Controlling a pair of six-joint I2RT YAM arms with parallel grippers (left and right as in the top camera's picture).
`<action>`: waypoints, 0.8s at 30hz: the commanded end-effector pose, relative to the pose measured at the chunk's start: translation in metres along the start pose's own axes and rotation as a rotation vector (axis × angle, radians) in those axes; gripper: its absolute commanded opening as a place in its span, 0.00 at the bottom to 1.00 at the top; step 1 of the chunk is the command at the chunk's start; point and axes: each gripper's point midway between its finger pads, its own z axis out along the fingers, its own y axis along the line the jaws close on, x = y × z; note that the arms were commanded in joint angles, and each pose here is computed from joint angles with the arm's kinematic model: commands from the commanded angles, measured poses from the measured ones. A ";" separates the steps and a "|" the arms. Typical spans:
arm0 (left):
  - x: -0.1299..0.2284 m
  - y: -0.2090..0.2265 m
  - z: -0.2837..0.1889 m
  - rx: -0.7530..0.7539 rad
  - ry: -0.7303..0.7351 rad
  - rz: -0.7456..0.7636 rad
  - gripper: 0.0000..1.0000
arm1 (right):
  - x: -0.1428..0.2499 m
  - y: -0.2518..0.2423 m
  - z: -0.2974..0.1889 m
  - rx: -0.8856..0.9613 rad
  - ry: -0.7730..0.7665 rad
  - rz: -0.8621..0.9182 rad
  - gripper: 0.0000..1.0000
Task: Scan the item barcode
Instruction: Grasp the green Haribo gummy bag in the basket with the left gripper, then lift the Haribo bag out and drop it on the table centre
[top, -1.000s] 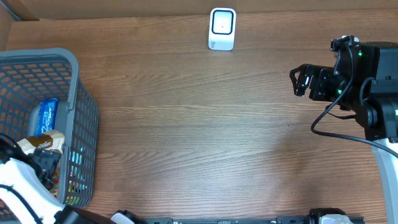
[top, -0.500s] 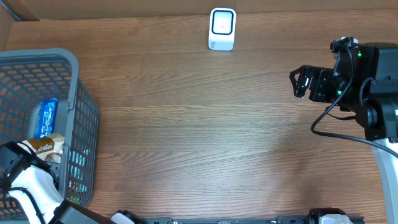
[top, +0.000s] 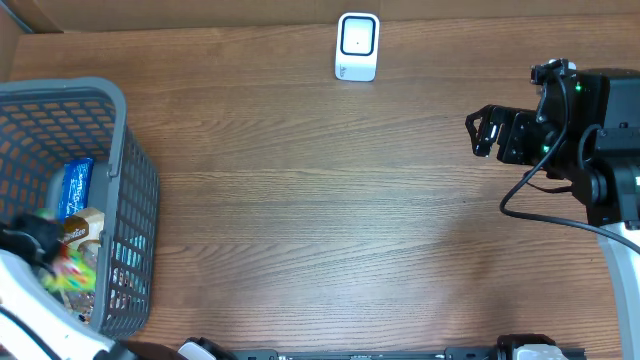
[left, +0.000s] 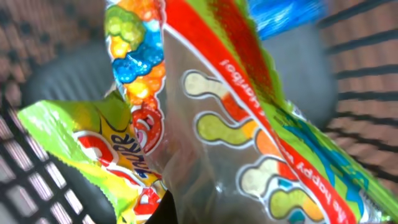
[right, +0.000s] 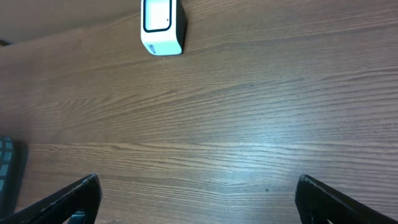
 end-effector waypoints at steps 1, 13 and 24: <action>-0.028 -0.032 -0.067 0.123 -0.129 0.138 0.04 | -0.004 0.002 -0.004 -0.009 -0.012 -0.005 1.00; 0.087 -0.202 -0.193 0.816 -0.116 0.869 0.04 | 0.000 0.001 -0.004 -0.005 0.006 0.000 1.00; 0.208 -0.226 -0.096 0.432 0.188 1.079 0.04 | 0.001 0.001 -0.002 -0.004 0.015 0.003 1.00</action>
